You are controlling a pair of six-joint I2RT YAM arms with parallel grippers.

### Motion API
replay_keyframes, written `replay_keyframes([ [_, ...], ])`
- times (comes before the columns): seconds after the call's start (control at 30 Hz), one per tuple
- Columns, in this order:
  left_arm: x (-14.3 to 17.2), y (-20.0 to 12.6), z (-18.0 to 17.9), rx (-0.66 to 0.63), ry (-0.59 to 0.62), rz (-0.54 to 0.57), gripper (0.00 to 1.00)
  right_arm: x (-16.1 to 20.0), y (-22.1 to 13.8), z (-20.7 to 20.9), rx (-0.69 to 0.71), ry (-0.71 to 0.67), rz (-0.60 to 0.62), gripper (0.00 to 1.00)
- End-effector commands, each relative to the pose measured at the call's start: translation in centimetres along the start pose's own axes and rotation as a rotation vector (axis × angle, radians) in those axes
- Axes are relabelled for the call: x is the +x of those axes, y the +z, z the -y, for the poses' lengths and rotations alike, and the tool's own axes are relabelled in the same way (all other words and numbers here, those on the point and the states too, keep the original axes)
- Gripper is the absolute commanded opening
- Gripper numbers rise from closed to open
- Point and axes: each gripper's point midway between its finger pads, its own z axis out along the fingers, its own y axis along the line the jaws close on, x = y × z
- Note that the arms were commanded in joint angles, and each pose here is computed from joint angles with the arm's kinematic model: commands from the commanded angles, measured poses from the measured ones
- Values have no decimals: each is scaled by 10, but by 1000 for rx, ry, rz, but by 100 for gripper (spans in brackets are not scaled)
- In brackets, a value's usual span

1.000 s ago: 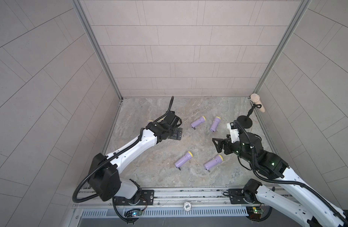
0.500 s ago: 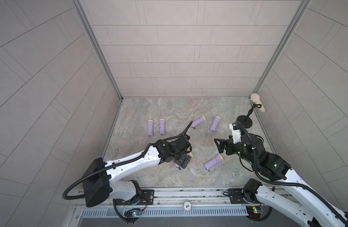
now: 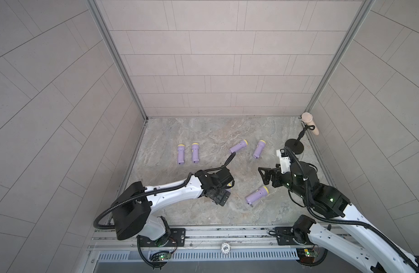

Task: Close the plug at the bottom of the flashlight
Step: Pick up the flashlight from the center of the board.

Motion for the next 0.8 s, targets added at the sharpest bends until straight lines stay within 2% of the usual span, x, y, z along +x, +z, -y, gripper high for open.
replay_keyframes([
  [0.0,4,7,3,-1,-21,-18,95,2,1,2,4,18,8,100],
  [0.4,6,28,4,-34,-16,-69,89,7,7,1,-5,28,-6,100],
  [0.77,4,38,4,-43,-26,-69,85,9,11,0,-10,32,-14,100],
])
